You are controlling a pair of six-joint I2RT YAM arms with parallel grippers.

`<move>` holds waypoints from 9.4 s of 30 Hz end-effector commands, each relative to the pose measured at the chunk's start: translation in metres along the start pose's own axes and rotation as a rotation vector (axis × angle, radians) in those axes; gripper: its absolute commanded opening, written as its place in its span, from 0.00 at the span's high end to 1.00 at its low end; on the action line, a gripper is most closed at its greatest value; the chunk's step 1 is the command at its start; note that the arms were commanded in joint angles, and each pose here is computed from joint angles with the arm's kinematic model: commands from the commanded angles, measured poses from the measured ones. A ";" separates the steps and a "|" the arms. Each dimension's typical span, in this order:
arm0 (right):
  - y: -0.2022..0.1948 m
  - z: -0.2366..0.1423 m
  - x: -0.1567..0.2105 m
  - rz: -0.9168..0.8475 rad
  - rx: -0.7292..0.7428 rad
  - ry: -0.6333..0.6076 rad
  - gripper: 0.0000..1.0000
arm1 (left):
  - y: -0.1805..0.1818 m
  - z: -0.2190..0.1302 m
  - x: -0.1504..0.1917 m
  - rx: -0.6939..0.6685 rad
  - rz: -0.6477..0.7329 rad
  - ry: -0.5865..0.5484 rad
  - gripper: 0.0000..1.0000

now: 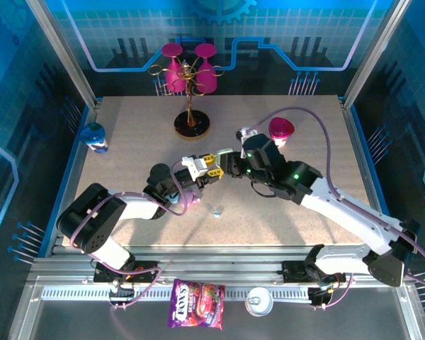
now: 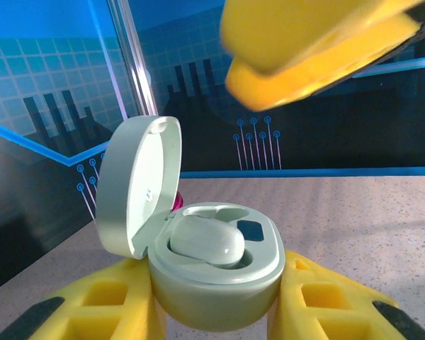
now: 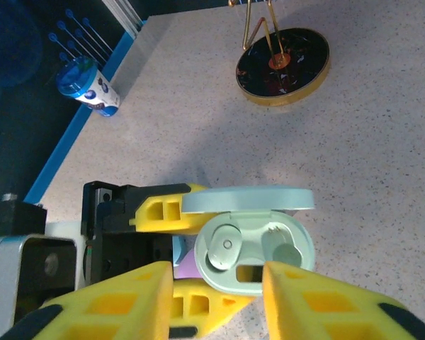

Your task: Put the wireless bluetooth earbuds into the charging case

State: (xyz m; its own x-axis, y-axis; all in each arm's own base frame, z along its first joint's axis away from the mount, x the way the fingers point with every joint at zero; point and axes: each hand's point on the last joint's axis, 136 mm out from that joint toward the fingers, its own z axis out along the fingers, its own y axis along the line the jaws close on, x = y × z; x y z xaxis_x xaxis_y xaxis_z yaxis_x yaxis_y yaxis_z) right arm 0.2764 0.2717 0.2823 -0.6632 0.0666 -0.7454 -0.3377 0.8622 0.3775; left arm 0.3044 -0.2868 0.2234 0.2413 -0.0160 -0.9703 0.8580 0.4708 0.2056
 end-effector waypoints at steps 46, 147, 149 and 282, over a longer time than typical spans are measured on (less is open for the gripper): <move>0.006 0.023 0.003 -0.086 0.132 0.065 0.87 | -0.001 0.000 0.007 -0.018 -0.005 0.021 0.74; -0.067 0.161 0.073 -0.105 0.100 0.342 0.54 | 0.032 -0.078 -0.074 -0.229 -0.113 -0.051 0.73; -0.064 0.175 0.079 -0.175 0.114 0.398 0.56 | 0.030 -0.082 -0.084 -0.230 -0.101 -0.051 0.73; 0.039 0.015 -0.001 -0.023 -0.384 -0.001 0.83 | 0.006 -0.008 -0.070 -0.073 -0.218 -0.068 0.73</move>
State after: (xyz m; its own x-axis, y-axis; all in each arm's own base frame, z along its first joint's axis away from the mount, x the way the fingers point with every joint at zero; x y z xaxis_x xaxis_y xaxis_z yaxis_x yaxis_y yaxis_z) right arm 0.2850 0.3101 0.3015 -0.6041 0.0644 -0.7943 -0.5889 0.6355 0.4994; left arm 0.2882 -0.2743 0.2631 0.0106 -0.1312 -0.9913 0.8611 0.5052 -0.0576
